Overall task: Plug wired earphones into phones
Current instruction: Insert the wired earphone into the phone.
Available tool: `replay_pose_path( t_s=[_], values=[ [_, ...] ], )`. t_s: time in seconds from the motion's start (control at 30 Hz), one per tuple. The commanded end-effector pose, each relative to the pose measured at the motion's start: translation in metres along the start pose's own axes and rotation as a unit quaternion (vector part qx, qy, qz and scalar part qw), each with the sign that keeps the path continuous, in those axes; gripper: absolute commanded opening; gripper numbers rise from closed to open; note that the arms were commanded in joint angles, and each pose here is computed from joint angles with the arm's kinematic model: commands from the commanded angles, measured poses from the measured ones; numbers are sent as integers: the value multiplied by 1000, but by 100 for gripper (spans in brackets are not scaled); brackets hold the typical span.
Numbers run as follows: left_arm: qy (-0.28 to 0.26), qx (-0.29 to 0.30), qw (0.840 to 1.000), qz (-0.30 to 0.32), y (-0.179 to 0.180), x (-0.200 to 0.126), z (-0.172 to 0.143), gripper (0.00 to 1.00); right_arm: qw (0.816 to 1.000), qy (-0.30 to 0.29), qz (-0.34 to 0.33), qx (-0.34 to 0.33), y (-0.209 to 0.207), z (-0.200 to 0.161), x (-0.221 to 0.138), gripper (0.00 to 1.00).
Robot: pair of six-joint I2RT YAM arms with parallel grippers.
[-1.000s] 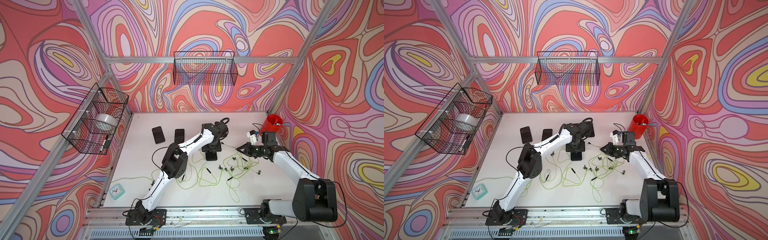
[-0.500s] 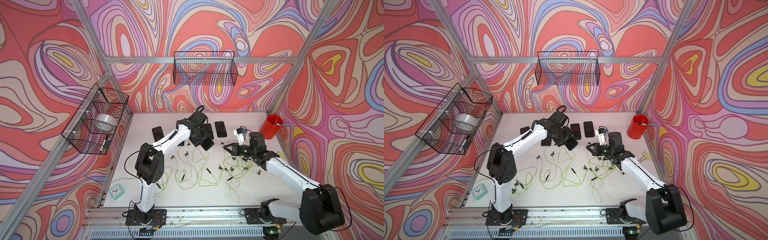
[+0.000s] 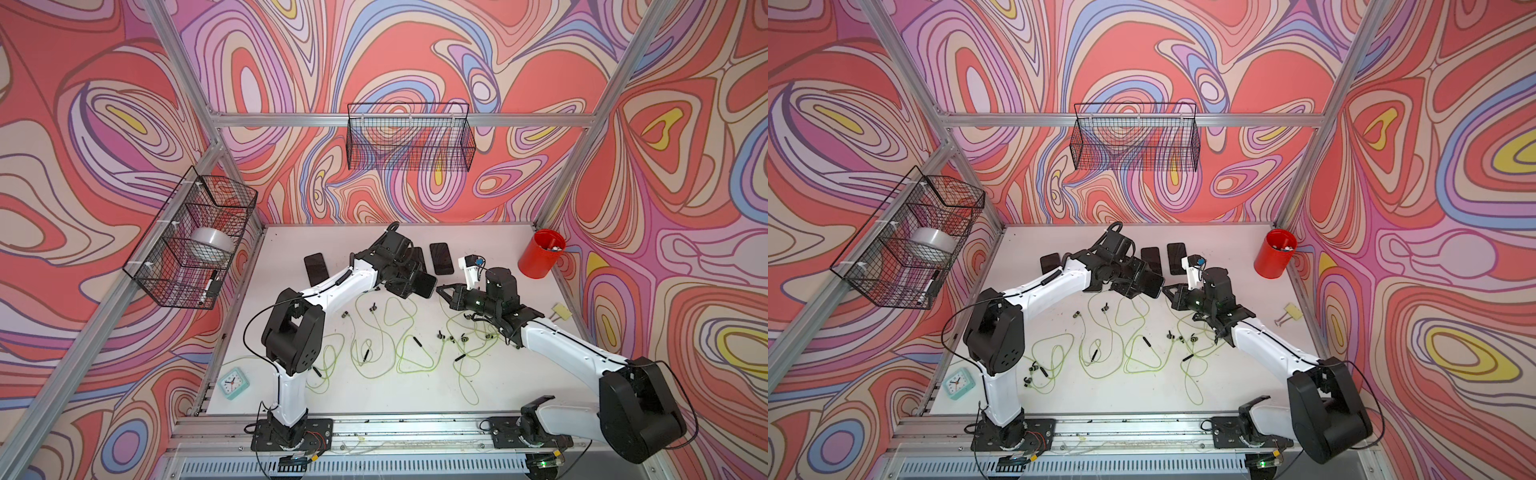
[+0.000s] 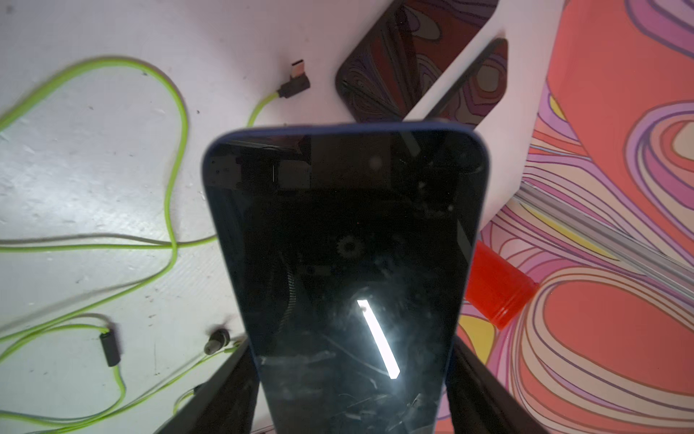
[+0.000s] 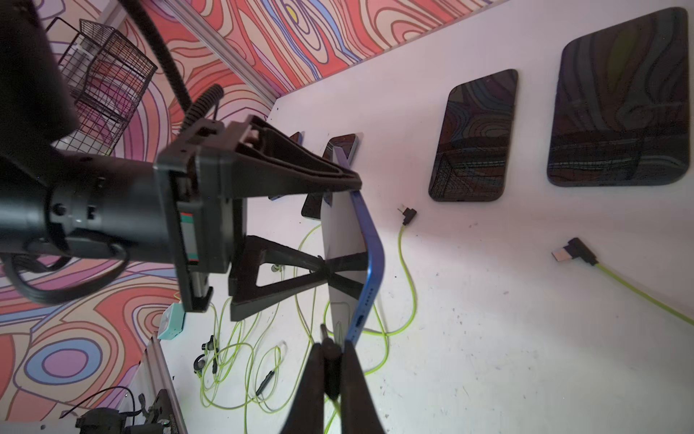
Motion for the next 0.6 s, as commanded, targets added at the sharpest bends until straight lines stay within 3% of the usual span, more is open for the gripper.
replay_pose_path(
  t_s=[0.0,0.57],
  values=[
    [19,-16,999,-44,-13,-15,-8,0,1000,-10,-12,-4,-1,7,4,0],
    [29,-11,998,-54,-15,-14,-12,0,1000,-26,-17,0,-5,13,10,0]
  ],
)
Point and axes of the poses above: each gripper's point midway between its finger pads, its own x axis out along the fingers, its own y axis along the line the jaws close on, z = x × y, the point moved 7 cm from there along -x, back along the fingers, and after that the axes turned 8 degrees about -x, right-handed, at the moved point
